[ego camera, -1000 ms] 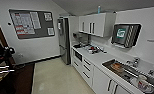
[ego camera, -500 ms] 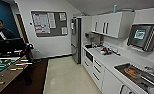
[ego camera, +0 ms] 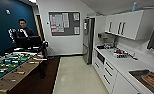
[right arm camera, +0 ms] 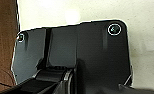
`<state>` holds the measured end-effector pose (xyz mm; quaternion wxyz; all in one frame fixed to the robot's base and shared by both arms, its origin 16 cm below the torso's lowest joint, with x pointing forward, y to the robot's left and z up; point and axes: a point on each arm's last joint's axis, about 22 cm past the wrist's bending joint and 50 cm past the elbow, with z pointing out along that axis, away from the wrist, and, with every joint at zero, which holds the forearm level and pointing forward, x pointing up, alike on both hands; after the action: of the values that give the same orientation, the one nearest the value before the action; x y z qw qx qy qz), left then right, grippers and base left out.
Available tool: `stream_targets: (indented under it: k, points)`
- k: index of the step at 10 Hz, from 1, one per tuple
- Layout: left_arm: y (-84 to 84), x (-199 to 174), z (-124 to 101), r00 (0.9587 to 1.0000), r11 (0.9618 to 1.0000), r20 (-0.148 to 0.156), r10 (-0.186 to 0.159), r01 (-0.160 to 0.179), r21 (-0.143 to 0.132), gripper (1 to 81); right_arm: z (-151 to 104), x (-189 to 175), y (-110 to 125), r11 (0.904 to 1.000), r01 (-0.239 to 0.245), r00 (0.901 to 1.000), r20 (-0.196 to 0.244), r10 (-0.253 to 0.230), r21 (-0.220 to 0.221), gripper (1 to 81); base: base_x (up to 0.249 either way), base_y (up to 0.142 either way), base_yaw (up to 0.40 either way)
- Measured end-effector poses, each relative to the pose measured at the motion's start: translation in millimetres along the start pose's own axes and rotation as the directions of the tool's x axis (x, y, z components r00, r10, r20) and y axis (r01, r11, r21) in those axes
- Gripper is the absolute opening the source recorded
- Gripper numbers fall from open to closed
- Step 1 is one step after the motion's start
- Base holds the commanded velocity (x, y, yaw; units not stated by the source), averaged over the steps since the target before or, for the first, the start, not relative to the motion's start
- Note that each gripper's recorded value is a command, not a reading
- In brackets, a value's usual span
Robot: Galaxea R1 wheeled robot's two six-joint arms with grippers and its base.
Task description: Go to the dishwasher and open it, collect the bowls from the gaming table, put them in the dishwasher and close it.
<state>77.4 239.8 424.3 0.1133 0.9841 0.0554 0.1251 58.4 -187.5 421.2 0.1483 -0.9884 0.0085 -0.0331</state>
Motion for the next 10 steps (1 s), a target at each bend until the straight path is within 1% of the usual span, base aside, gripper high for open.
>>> stream_targets:
  k: [2,10]
  points:
    - [-6.9,0.7,-1.4,1.0000,1.0000,0.000,0.001,-0.001,0.009,81.1,0.0,0.2,-0.2,1.0000,0.000,1.0000,-0.001,0.000,0.000,81.1,0.000,0.000,0.363]
    - [-5.5,-1.3,-1.0,1.0000,1.0000,0.008,0.000,0.000,0.008,81.1,0.6,-2.1,-2.3,1.0000,-0.001,1.0000,0.001,0.001,0.003,81.1,0.000,0.000,0.363]
